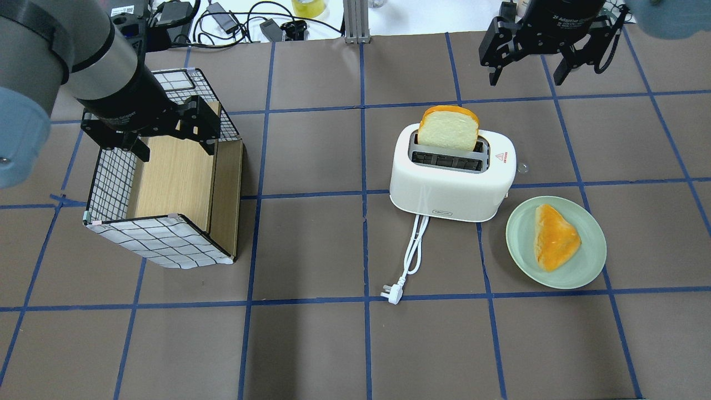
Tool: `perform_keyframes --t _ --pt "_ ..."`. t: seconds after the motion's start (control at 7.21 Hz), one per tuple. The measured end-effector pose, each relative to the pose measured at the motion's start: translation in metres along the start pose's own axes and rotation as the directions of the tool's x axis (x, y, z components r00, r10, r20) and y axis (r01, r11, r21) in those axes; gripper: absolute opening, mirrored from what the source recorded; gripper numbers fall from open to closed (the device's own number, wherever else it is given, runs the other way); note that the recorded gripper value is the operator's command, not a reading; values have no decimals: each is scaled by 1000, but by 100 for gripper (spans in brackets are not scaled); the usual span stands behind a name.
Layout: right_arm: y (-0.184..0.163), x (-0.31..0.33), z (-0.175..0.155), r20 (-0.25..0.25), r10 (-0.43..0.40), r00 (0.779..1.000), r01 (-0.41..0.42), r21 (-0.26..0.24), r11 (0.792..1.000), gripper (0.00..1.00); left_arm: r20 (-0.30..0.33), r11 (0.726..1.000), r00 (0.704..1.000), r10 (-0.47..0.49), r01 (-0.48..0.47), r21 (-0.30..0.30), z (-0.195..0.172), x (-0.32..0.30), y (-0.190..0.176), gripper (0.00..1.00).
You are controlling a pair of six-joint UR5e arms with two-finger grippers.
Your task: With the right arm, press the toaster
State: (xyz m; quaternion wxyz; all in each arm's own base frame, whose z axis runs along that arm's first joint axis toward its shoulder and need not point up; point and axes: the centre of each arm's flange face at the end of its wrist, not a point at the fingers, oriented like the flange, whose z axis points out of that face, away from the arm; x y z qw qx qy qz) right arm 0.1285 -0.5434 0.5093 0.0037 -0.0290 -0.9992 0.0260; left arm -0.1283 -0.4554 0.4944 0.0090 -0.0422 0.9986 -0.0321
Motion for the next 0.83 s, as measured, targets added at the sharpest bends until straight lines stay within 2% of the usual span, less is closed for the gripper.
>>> perform_keyframes --t 0.42,0.83 --pt "11 5 6 -24 1 1000 -1 -8 1000 100 0 1000 1000 0 0 0 0 0 0 100" --pt "13 3 6 -22 0 1000 0 -3 1000 100 0 1000 1000 0 0 0 0 0 0 100"
